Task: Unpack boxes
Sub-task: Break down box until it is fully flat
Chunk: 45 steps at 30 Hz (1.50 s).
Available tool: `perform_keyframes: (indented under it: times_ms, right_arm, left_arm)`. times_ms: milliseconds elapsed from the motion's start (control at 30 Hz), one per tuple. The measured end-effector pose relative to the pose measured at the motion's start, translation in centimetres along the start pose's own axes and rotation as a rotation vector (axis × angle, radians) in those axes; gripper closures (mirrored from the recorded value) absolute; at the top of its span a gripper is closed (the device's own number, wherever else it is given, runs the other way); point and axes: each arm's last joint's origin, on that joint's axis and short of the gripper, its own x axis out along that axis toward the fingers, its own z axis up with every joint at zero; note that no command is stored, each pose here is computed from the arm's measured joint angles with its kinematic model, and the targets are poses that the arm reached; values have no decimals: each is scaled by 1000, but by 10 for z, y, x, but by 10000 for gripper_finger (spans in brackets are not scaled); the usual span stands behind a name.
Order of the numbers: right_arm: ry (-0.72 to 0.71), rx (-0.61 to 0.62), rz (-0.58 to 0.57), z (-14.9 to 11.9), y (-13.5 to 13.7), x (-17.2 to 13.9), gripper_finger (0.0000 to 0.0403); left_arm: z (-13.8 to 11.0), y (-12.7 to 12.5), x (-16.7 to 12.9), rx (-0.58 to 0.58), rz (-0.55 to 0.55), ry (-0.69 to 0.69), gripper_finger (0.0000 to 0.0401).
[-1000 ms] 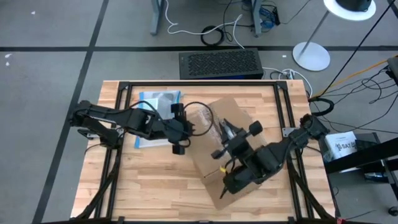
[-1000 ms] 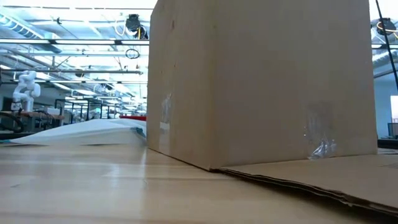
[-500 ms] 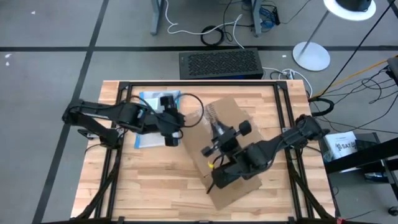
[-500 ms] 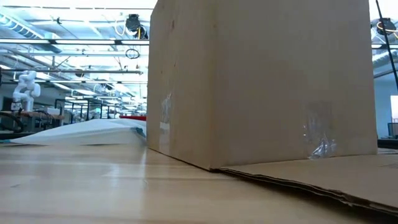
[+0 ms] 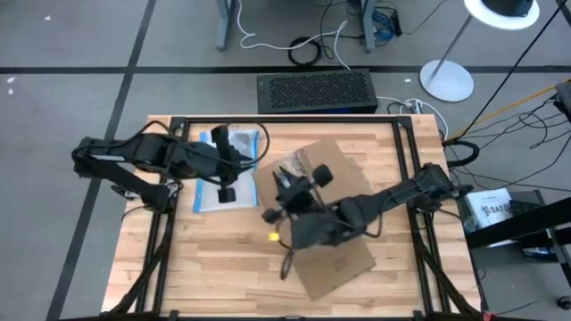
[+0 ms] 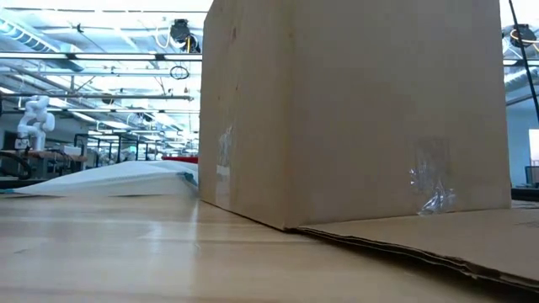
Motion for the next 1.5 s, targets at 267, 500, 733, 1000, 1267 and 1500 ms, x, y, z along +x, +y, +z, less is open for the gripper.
perform_keyframes:
  times_ms: [267, 500, 733, 1000, 1267, 1500]
  right_arm:
    - [10, -55, 15, 4, -10, 38, 336]
    - [39, -60, 41, 3, -23, 66, 336]
    - [40, -51, 92, 4, -24, 70, 336]
    - [17, -50, -13, 5, -15, 40, 336]
    - [-7, -34, -65, 11, -15, 12, 336]
    - [-11, 12, -72, 10, -13, 7, 336]
  left_arm:
    - [-9, -2, 2, 14, -43, 45, 320]
    - [-34, -12, 18, 51, -48, 129, 320]
    - [-25, -15, 12, 48, -184, -155, 320]
    - [-33, -12, 43, 116, -220, -113, 320]
    - [-25, -18, 71, 190, -364, -218, 320]
    - [-38, -30, 93, 221, -534, -54, 320]
